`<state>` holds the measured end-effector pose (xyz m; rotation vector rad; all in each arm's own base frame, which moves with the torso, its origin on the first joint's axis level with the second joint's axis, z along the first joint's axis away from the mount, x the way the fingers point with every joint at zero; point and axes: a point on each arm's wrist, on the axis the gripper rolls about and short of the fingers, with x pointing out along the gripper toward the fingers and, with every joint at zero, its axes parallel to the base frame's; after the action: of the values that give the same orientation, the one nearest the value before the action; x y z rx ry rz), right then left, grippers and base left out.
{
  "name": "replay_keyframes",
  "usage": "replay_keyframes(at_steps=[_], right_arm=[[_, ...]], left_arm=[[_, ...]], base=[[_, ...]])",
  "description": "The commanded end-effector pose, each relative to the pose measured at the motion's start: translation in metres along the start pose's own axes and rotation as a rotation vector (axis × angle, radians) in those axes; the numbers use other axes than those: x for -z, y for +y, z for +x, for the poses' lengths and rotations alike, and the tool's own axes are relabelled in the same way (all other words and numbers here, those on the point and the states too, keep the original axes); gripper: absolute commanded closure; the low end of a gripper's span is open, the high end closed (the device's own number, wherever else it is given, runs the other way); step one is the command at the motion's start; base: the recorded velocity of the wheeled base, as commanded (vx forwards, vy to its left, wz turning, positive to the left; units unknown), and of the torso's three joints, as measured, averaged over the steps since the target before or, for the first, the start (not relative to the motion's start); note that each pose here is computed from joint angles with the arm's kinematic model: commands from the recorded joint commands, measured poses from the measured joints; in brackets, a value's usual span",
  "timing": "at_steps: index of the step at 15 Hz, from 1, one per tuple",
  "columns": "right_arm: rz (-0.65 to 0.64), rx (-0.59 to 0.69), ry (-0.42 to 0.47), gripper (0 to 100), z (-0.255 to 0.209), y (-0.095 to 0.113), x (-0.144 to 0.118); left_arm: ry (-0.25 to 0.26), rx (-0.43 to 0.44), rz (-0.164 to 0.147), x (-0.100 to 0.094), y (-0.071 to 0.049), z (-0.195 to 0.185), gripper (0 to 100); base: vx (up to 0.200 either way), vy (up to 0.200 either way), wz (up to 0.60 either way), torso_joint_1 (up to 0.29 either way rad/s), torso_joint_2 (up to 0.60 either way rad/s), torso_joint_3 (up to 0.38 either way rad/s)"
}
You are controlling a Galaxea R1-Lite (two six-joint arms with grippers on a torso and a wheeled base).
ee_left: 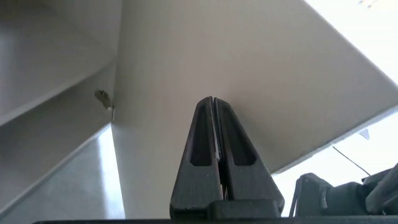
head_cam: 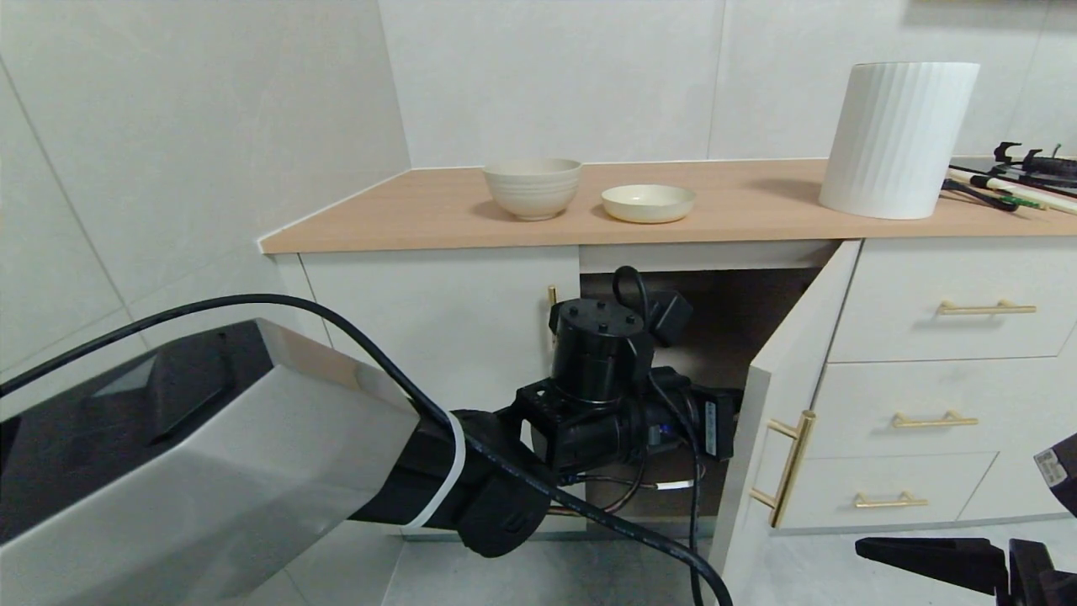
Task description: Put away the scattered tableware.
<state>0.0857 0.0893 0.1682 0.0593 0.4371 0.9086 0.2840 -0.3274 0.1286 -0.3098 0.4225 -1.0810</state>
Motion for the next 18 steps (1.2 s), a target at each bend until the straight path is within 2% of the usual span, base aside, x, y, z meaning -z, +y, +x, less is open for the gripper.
replay_keyframes(at_steps=[1,4,6,8,9,10,11,13,14,15,16,17,18], right_arm=[[0.000,0.000,0.001,0,0.000,0.000,0.000],[0.001,0.000,0.004,0,0.001,0.000,0.000],[0.001,-0.001,0.003,0,0.000,0.000,0.000],[0.001,-0.001,0.004,0,0.001,0.000,0.000],[0.001,-0.001,0.006,0,0.001,0.000,0.001],[0.001,-0.001,0.003,0,0.000,0.000,0.000],[0.000,-0.002,0.000,0,0.000,0.000,0.000],[-0.007,-0.043,-0.013,0,-0.005,0.003,0.000],[-0.014,-0.090,-0.027,0,-0.010,0.005,0.000],[-0.028,-0.166,-0.058,0,-0.019,0.009,0.000],[-0.036,-0.198,-0.080,0,-0.025,0.011,-0.001],[-0.042,-0.212,-0.097,0,-0.029,0.012,-0.002],[-0.041,-0.212,-0.094,0,-0.029,0.011,-0.001]], left_arm=[[0.002,-0.001,-0.002,0.001,0.000,0.000,100],[0.004,-0.003,-0.004,0.003,0.004,0.003,100],[-0.007,-0.013,-0.004,0.001,0.011,0.009,100],[-0.017,-0.037,-0.037,0.004,0.019,0.023,100],[-0.024,-0.053,-0.053,0.005,0.020,0.025,100],[-0.028,-0.061,-0.053,0.005,0.019,0.024,100],[-0.026,-0.054,-0.050,0.006,0.012,0.024,100],[-0.020,0.015,-0.030,0.007,-0.020,0.025,100],[-0.016,0.070,-0.016,0.009,-0.043,0.025,100],[0.020,0.201,0.005,0.019,-0.094,0.023,100],[0.044,0.267,0.018,0.027,-0.122,0.018,100],[0.050,0.273,0.023,0.027,-0.126,0.007,100],[0.048,0.255,0.018,0.024,-0.120,-0.003,100]], base=[[-0.200,0.000,0.00,-0.002,0.01,0.012],[-0.067,0.000,0.00,0.001,0.00,-0.001],[0.000,0.000,0.00,0.000,0.00,0.000],[0.000,0.000,0.00,0.000,0.00,0.000],[0.000,0.000,0.00,0.000,0.00,0.000],[0.000,0.000,0.00,0.000,0.00,0.000],[0.000,0.000,0.00,0.000,0.00,0.000],[0.000,0.000,0.00,0.000,0.00,0.000],[0.000,0.000,0.00,0.000,0.00,0.000],[0.000,0.000,0.00,0.000,0.00,0.000],[0.000,0.000,0.00,0.000,0.00,0.000],[0.000,0.000,0.00,0.000,0.00,0.000],[0.000,0.000,0.00,0.000,0.00,0.000]])
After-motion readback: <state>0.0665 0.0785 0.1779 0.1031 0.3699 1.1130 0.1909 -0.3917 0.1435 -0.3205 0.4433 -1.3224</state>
